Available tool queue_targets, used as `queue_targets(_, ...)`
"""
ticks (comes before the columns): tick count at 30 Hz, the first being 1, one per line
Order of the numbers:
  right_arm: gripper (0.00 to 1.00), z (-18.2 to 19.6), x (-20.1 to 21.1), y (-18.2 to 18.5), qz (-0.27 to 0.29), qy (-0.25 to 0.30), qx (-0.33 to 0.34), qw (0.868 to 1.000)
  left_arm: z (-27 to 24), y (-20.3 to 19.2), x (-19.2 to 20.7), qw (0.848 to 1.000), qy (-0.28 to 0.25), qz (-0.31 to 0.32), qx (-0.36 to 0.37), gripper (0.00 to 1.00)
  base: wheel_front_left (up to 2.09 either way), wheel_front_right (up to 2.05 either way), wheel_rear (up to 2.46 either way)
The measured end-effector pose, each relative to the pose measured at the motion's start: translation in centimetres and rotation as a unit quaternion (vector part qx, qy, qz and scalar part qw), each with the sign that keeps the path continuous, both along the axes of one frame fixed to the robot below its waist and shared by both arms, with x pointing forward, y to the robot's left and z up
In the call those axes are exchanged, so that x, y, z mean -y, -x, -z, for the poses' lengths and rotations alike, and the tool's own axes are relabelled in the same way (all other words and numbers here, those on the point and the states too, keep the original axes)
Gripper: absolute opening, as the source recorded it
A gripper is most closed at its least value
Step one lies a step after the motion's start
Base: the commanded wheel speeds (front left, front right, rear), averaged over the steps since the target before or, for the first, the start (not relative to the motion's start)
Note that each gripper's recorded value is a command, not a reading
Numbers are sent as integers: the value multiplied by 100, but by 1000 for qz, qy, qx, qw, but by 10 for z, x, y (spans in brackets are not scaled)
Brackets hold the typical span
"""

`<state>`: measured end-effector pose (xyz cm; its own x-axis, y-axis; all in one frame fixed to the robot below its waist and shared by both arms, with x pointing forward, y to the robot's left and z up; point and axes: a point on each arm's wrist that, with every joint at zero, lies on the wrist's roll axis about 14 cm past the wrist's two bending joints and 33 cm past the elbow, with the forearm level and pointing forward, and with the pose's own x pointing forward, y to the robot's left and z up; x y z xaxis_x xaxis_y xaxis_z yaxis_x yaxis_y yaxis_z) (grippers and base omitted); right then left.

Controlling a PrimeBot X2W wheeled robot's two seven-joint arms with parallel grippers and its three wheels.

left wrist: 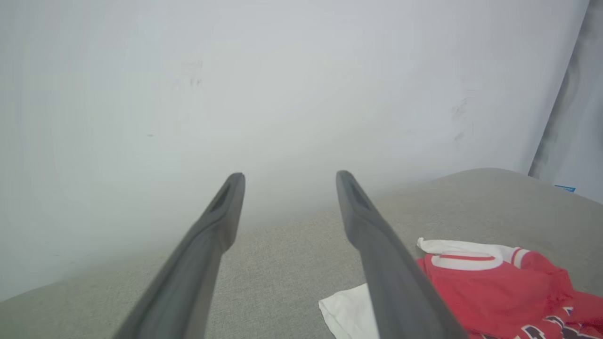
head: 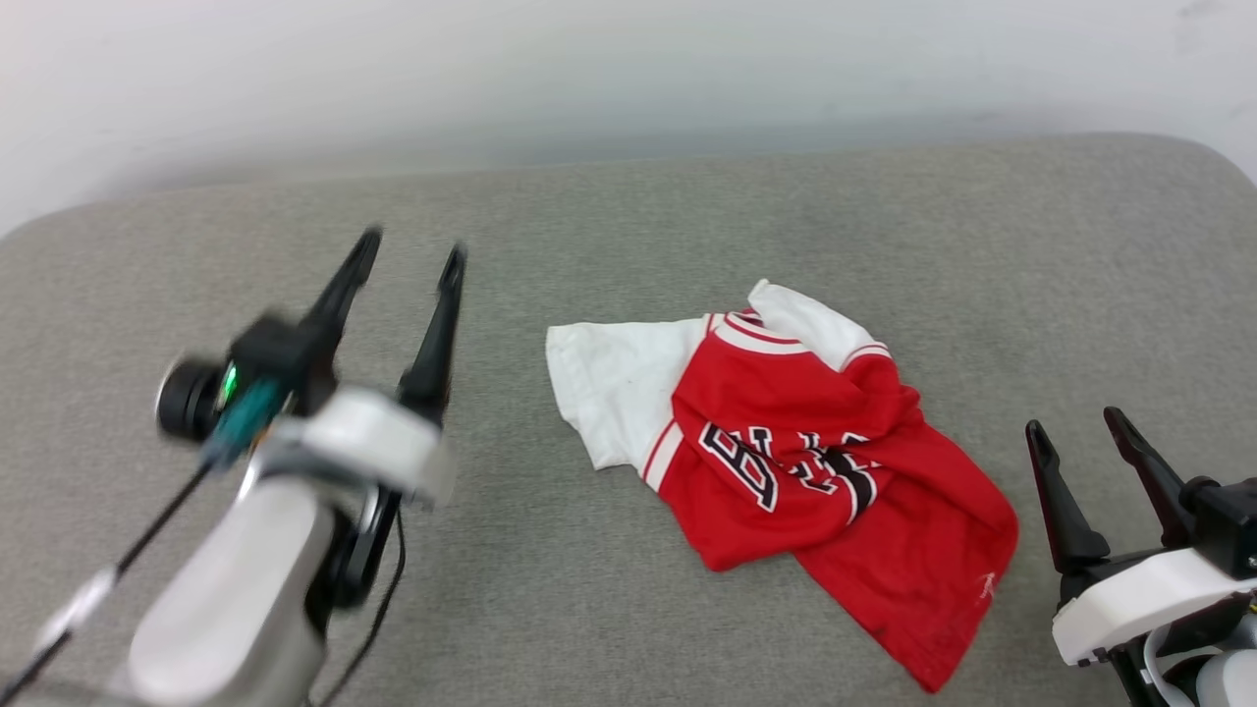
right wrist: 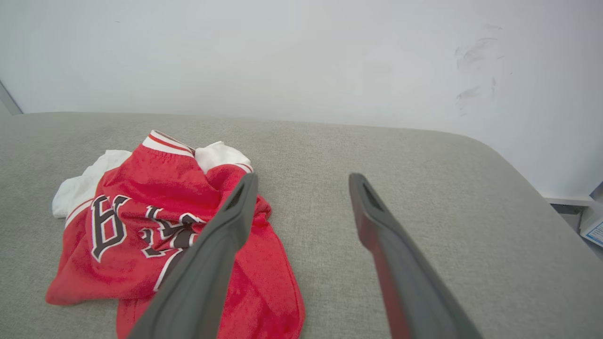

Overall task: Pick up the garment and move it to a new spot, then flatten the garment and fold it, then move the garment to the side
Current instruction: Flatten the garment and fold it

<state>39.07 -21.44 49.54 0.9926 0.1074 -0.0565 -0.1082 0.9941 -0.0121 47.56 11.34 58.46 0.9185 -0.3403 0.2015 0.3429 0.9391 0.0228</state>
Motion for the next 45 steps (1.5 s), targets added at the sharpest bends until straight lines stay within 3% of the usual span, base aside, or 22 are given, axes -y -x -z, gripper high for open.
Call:
queue_targets(6,100,-2,-12,-5,-20,4,-2,1000,31,50,-45,997,28,-71,-30,100,0,0,0)
queue_targets(11,100,4,-20,-12,-35,7,-14,999,39,78,-42,996,34,-83,-29,100,0,0,0)
queue_targets(17,100,15,-32,-25,-60,18,-52,997,45,86,-46,993,51,-98,-33,100,0,0,0)
queue_targets(22,100,17,-36,-58,-95,52,-124,986,53,81,-51,992,54,-107,-41,100,0,0,0)
queue_targets(26,100,25,-48,-85,-133,60,-217,965,65,76,-60,989,60,-125,-55,100,0,0,0)
queue_targets(34,100,58,-64,-128,-173,121,-379,901,80,72,-75,983,64,-155,-73,100,0,0,0)
queue_targets(37,100,71,-72,-146,-177,141,-394,891,84,74,-84,980,61,-170,-79,100,0,0,0)
queue_targets(42,100,115,-84,-152,-190,169,-440,861,95,80,-100,974,52,-198,-95,100,0,0,0)
queue_targets(45,100,128,-91,-157,-199,176,-447,854,98,84,-107,971,48,-211,-100,100,0,0,0)
